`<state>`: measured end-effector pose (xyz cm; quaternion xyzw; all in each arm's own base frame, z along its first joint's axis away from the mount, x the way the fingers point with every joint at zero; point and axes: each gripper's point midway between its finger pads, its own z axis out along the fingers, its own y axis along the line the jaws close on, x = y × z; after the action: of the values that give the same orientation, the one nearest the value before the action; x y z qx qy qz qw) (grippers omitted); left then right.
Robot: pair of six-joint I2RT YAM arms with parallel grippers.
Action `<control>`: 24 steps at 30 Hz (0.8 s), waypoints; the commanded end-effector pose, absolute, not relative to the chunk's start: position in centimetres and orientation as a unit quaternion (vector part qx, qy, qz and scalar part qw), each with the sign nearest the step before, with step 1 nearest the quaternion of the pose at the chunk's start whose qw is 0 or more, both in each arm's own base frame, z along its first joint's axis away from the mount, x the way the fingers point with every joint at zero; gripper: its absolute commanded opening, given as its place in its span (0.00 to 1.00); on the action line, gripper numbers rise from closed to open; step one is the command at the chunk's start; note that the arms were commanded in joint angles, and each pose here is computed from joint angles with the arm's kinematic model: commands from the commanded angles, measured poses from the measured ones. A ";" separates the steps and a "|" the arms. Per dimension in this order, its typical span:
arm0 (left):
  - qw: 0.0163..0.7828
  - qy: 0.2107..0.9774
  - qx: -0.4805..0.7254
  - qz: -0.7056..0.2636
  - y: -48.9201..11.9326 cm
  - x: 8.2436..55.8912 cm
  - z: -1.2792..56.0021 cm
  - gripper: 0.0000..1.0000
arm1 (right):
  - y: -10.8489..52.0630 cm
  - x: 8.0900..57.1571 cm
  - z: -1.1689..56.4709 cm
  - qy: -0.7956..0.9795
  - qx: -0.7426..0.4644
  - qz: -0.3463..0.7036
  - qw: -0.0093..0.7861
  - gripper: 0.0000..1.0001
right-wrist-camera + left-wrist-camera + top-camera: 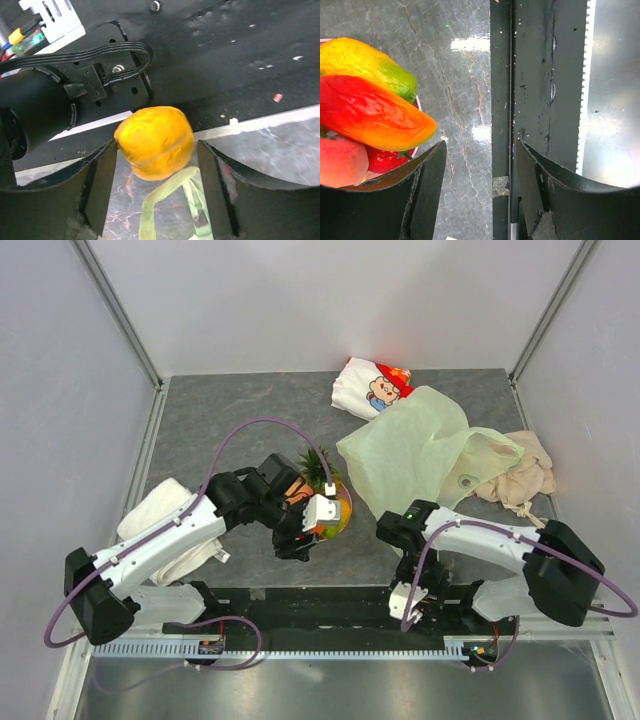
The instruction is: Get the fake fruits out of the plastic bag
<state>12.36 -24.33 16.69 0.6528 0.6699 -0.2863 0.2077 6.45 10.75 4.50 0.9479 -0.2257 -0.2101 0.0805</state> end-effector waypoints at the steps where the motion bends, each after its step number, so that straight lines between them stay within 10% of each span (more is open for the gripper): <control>1: 0.235 0.669 0.646 -0.284 -23.9 12.5 17.7 0.65 | 9.4 5.1 5.6 -0.212 0.935 -0.244 0.144 0.70; 10: 0.262 0.676 0.635 -0.266 -20.9 12.5 17.1 0.64 | 12.7 8.1 8.5 -0.267 0.939 -0.199 0.081 0.34; 24: 0.309 0.743 0.536 -0.254 -20.4 15.1 14.8 0.57 | 29.2 19.1 19.4 -0.525 0.789 -0.238 -0.210 0.28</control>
<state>11.97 -19.44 12.58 0.5946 0.7237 -0.2586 0.2363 18.06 25.00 17.15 0.8735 -0.4307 -0.1717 -0.1483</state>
